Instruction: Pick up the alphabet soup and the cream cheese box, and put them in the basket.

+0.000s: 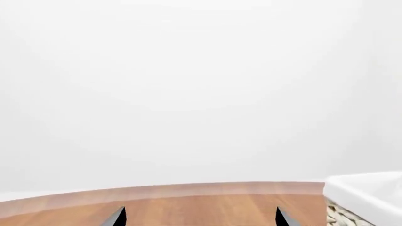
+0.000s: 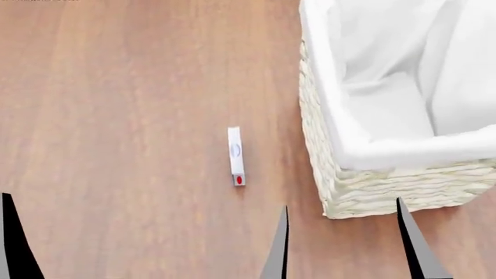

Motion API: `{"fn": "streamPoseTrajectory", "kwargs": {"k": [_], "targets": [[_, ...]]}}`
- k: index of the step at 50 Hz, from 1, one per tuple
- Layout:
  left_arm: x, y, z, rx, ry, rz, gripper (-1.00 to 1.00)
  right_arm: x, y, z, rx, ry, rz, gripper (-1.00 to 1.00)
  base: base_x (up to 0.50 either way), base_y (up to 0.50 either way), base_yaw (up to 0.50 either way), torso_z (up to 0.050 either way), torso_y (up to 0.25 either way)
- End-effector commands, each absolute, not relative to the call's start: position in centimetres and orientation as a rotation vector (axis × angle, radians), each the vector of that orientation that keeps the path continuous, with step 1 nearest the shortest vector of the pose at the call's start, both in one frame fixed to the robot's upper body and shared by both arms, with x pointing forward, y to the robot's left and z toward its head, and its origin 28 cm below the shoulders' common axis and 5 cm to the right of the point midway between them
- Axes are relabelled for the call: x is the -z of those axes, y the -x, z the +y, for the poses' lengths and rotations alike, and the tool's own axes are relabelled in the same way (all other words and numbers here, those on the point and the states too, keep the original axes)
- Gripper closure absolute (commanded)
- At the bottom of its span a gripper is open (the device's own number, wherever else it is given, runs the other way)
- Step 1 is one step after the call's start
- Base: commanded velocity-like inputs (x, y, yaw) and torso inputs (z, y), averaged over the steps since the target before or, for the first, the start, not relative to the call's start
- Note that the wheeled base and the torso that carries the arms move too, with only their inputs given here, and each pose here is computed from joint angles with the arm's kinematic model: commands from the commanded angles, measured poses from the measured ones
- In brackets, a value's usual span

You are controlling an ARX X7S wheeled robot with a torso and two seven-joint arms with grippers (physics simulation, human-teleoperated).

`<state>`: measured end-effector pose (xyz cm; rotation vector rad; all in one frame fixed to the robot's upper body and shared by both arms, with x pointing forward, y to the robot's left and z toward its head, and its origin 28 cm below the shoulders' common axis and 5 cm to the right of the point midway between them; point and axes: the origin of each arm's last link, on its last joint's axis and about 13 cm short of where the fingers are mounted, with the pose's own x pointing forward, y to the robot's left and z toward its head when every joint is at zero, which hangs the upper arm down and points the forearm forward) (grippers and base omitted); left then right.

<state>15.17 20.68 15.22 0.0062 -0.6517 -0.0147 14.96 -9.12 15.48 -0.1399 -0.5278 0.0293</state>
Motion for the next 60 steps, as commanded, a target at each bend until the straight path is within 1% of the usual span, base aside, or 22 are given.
{"fn": "streamPoseTrajectory", "kwargs": {"k": [1,60], "targets": [[-15.13,-15.12,20.71,0.015,-0.004,-0.651,-1.00,-15.46,-14.88,-9.07,-0.031,0.140,-0.528,-1.00,0.00,0.00,-0.25,0.000,0.000],[-15.04,-15.11,20.75,0.011,-0.004,-0.649,-1.00,-15.56,-14.77,-8.97,-0.042,0.138,-0.531,-1.00,0.00,0.00,-0.26,0.000,0.000]]}}
